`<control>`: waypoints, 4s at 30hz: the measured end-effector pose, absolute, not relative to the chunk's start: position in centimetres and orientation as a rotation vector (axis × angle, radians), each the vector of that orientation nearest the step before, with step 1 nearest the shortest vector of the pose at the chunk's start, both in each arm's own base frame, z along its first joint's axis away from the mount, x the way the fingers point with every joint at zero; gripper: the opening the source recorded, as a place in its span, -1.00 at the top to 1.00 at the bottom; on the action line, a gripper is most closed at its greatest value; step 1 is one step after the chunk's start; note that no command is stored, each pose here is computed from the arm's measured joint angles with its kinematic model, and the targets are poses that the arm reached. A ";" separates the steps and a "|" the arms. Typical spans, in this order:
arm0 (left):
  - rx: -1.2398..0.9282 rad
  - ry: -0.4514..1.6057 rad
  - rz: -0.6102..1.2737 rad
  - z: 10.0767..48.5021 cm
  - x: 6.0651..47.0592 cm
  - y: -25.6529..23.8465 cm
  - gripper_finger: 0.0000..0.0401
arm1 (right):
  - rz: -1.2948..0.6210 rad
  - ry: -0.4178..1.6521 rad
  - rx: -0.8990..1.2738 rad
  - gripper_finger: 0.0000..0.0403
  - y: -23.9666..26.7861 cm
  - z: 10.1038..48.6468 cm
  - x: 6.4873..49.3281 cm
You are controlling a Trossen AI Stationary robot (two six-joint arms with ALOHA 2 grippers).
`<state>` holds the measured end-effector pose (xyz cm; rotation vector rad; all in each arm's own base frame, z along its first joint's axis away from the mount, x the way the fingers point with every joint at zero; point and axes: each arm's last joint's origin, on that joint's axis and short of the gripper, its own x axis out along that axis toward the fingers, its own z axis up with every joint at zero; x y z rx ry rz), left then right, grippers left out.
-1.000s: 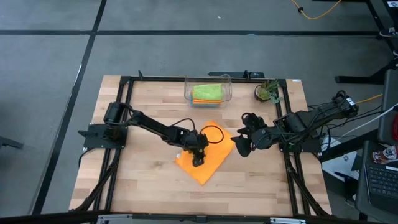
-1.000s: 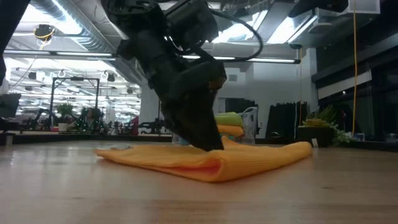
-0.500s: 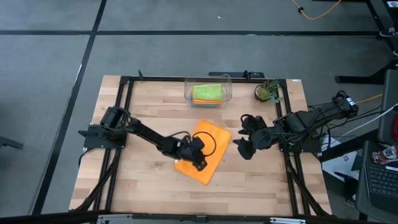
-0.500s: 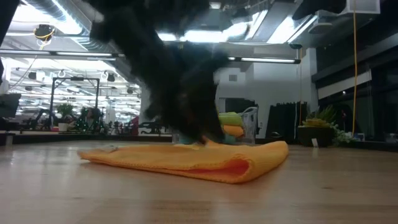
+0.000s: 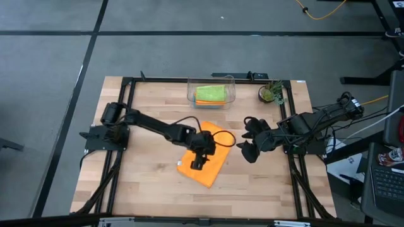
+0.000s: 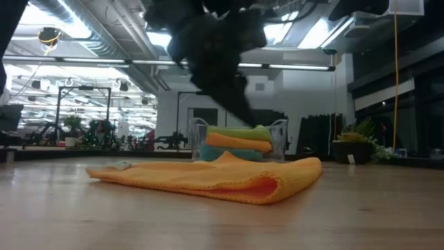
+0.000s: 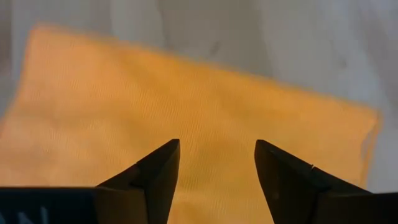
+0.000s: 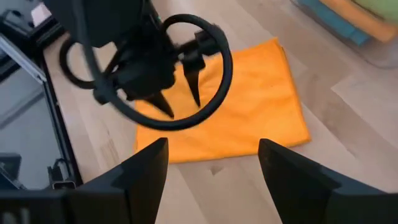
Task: Fold microfiber towels
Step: Fold the orange microfiber cloth
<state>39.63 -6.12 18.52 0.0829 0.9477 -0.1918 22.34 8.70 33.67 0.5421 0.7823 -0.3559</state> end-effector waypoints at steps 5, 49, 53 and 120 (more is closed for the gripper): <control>0.123 0.994 -0.268 17.3 40.0 -4.3 -0.08 | -0.409 0.735 0.615 -0.25 8.6 33.8 22.5; -0.416 1.044 0.424 16.7 41.8 -5.5 -0.32 | -0.402 0.822 0.574 -0.25 8.5 33.4 21.9; -0.232 1.189 0.240 18.7 41.8 -5.1 -0.32 | -0.378 0.836 0.563 -0.25 8.6 33.4 21.9; -0.304 1.116 0.086 21.2 38.9 -15.8 -0.37 | 0.022 0.949 0.081 -0.25 10.3 28.8 23.7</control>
